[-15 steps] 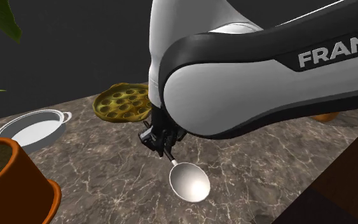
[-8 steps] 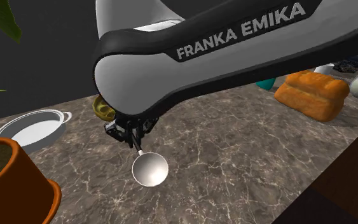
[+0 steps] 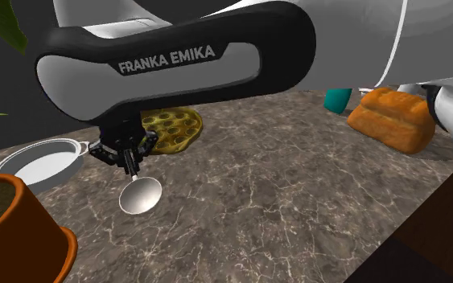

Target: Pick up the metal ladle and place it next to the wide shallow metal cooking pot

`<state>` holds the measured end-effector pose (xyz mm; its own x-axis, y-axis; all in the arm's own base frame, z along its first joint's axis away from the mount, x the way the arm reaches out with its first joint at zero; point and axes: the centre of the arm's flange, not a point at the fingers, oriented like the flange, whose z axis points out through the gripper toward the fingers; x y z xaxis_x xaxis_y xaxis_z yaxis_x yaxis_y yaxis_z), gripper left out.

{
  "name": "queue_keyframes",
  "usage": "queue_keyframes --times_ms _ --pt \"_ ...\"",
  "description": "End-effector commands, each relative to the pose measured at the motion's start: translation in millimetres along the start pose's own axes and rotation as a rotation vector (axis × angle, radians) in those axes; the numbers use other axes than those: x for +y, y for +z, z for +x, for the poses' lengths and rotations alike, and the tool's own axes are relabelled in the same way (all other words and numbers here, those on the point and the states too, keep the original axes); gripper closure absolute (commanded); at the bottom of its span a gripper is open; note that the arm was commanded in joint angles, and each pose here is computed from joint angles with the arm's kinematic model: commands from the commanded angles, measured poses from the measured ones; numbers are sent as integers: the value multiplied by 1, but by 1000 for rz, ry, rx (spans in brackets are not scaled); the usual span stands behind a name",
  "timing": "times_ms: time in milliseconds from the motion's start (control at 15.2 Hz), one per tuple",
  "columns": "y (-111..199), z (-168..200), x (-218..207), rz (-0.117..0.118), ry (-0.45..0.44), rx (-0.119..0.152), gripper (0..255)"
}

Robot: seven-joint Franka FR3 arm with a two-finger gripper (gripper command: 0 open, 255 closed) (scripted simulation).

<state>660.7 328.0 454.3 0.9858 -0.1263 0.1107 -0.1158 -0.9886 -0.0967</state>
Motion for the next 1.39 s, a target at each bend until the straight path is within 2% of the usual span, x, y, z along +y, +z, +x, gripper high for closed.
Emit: queue_keyframes --times_ms 0,1320 --pt "7 22 -21 -1 2 0 255" --pt "113 11 -11 -1 2 0 255"
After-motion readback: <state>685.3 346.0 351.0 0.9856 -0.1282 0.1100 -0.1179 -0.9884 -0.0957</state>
